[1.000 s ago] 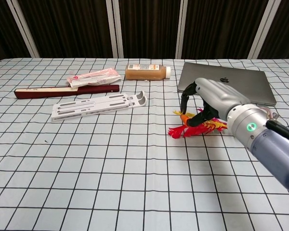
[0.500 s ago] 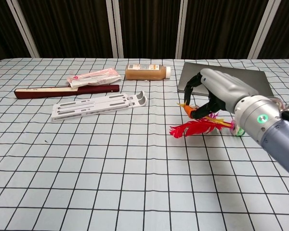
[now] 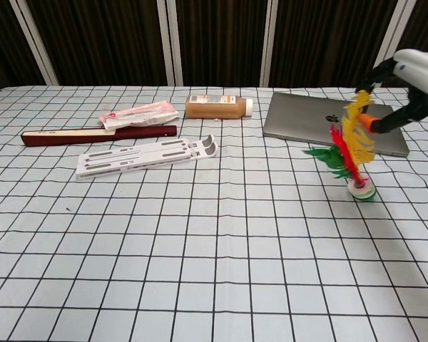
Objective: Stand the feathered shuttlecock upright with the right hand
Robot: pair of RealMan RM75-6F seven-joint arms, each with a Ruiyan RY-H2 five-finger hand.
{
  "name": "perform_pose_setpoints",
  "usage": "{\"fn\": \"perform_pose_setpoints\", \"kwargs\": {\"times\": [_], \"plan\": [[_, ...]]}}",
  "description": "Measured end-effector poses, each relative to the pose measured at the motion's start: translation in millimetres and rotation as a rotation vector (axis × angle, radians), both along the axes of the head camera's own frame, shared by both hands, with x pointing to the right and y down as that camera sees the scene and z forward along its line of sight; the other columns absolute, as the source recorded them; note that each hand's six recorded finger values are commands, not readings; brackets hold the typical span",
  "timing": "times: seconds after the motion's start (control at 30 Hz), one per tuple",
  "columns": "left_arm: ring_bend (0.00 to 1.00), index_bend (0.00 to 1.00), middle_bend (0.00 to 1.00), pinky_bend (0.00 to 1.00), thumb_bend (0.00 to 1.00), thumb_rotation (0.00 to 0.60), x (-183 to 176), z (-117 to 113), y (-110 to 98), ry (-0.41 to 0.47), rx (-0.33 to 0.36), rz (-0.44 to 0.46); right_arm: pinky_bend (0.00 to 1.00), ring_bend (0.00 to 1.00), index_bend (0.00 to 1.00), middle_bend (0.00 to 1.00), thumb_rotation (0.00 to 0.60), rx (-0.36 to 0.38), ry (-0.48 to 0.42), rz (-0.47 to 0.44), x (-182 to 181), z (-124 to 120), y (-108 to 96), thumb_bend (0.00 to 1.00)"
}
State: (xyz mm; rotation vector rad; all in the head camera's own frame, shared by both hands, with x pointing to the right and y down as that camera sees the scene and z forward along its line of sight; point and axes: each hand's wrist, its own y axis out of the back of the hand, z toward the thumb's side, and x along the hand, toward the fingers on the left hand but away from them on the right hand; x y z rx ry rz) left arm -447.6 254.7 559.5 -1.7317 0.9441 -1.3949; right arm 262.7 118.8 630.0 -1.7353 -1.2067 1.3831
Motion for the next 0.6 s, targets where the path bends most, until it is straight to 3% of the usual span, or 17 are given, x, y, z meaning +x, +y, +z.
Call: {"fn": "perform_pose_setpoints", "kwargs": {"times": [0.17, 0.3, 0.4, 0.47, 0.6], "plan": [[0.0, 0.0, 0.0, 0.0, 0.0, 0.6, 1, 1, 1, -0.009, 0.001, 0.003, 0.0, 0.02, 0.6, 0.27, 0.6, -0.016, 0.023, 0.048, 34, -6, 5, 0.58], [0.0, 0.0, 0.0, 0.0, 0.0, 0.6, 1, 2, 1, -0.016, 0.002, 0.004, 0.0, 0.0, 0.38, 0.23, 0.6, -0.031, 0.048, 0.051, 51, -8, 11, 0.53], [0.0, 0.0, 0.0, 0.0, 0.0, 0.6, 1, 2, 1, -0.018, 0.002, 0.003, 0.0, 0.0, 0.12, 0.14, 0.6, -0.035, 0.067, 0.036, 59, -11, 16, 0.44], [0.0, 0.0, 0.0, 0.0, 0.0, 0.6, 1, 2, 1, -0.017, 0.003, 0.004, 0.0, 0.0, 0.03, 0.08, 0.6, -0.037, 0.072, 0.033, 64, -13, 20, 0.41], [0.0, 0.0, 0.0, 0.0, 0.0, 0.6, 1, 1, 1, -0.016, 0.006, 0.005, 0.0, 0.0, 0.0, 0.01, 0.6, -0.043, 0.064, 0.035, 67, -18, 27, 0.39]]}}
